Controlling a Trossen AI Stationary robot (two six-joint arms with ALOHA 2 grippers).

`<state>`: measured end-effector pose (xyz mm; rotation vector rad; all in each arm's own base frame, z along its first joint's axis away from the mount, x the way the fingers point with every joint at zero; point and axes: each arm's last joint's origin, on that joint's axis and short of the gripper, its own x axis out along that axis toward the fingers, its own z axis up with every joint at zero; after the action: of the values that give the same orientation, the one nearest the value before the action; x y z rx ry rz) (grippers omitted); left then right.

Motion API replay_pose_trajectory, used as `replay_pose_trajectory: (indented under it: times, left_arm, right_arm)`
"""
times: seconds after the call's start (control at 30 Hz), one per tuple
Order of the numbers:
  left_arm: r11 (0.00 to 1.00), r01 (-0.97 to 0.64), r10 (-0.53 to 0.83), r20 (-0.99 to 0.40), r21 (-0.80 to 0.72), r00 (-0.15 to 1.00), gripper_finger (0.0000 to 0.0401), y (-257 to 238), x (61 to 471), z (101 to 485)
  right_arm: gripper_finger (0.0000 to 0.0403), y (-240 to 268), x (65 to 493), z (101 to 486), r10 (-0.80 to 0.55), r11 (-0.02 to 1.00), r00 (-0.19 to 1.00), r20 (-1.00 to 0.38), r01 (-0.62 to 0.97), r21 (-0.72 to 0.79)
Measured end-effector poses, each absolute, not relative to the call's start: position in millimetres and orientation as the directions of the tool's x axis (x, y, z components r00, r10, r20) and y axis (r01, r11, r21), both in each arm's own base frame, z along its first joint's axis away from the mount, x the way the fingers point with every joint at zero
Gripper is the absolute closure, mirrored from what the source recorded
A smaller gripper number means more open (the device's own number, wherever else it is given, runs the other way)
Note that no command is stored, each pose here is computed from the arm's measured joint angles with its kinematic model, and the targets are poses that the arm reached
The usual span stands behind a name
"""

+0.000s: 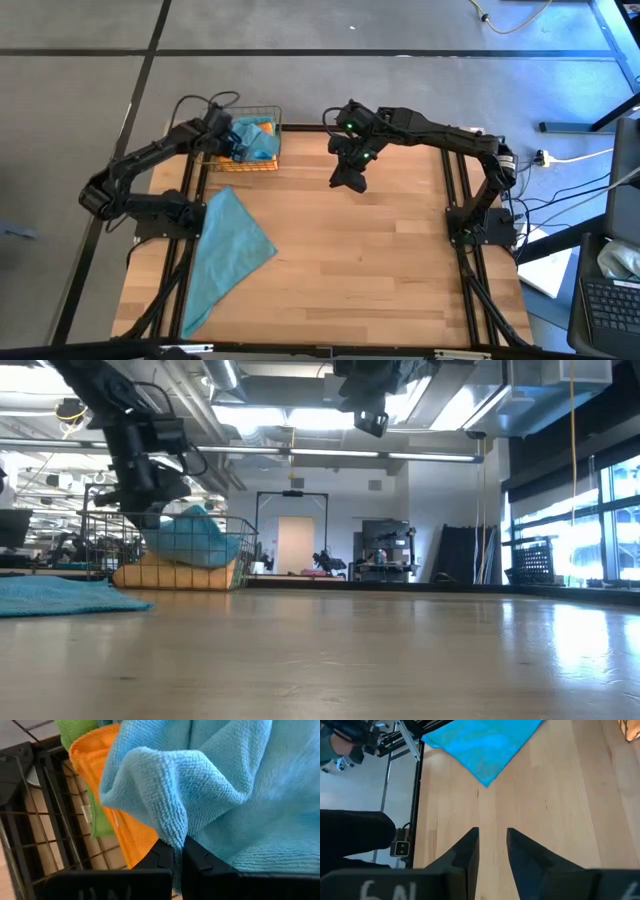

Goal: Fold microfiber towels
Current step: Put the folded light blue microfiber cloth into the wire basket

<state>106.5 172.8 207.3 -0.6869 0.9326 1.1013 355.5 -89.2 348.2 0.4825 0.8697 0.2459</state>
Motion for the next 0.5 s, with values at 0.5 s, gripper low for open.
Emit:
replay_pose_trajectory:
  times: [0.5]
  left_arm:
    - [0.103, -0.989, 0.723, -0.675, -0.11, 0.15, 0.0401, 147.6, 108.3, 243.9]
  right_arm:
    - [0.0302, -89.3, 359.2, 349.9, 0.344, 0.87, 0.655, -0.673, 0.047, 0.491]
